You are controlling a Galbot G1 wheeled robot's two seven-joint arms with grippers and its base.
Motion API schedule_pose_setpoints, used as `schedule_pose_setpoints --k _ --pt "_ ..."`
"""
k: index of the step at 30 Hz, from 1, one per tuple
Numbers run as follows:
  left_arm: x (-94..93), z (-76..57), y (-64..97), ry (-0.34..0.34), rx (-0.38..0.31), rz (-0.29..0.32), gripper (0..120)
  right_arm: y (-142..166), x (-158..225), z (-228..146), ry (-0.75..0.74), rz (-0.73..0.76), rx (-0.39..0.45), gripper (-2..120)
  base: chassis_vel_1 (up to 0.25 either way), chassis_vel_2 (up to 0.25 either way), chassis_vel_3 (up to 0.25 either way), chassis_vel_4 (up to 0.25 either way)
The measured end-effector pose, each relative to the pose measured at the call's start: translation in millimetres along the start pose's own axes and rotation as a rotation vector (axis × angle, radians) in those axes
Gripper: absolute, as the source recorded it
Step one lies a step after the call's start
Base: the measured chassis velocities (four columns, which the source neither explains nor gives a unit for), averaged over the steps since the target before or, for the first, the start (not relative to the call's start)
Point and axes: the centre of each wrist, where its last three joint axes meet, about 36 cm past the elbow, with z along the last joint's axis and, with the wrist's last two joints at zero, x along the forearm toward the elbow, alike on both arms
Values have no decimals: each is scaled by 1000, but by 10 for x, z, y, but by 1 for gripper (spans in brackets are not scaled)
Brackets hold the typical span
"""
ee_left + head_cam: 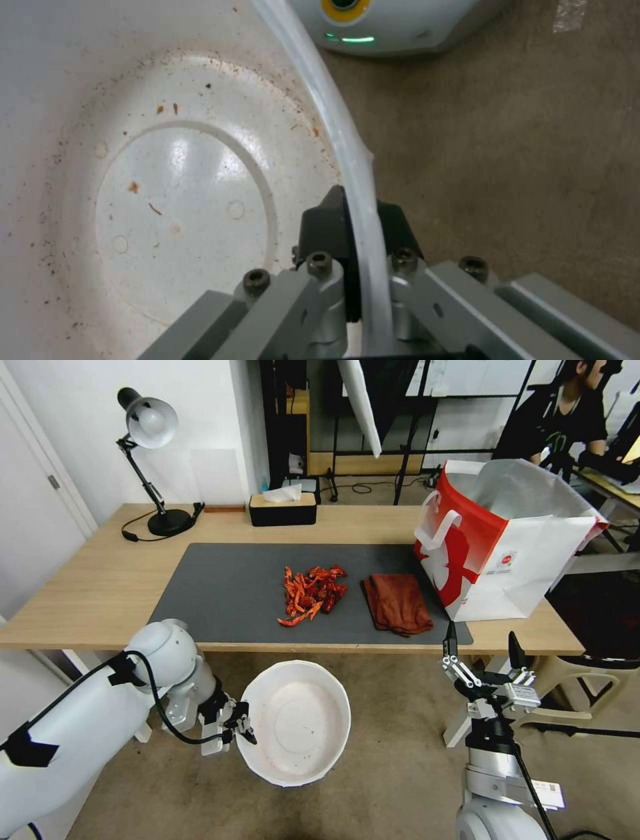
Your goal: Sweep shrimp from table into container with towel, then put container into takeout bag.
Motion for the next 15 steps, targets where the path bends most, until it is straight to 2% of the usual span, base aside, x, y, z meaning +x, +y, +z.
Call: schedule_pose_setpoints --k 15 --pt "-173 419 100 17 38 68 0 -23 -87 56 2 -3 -9 100 0 0 0 0"
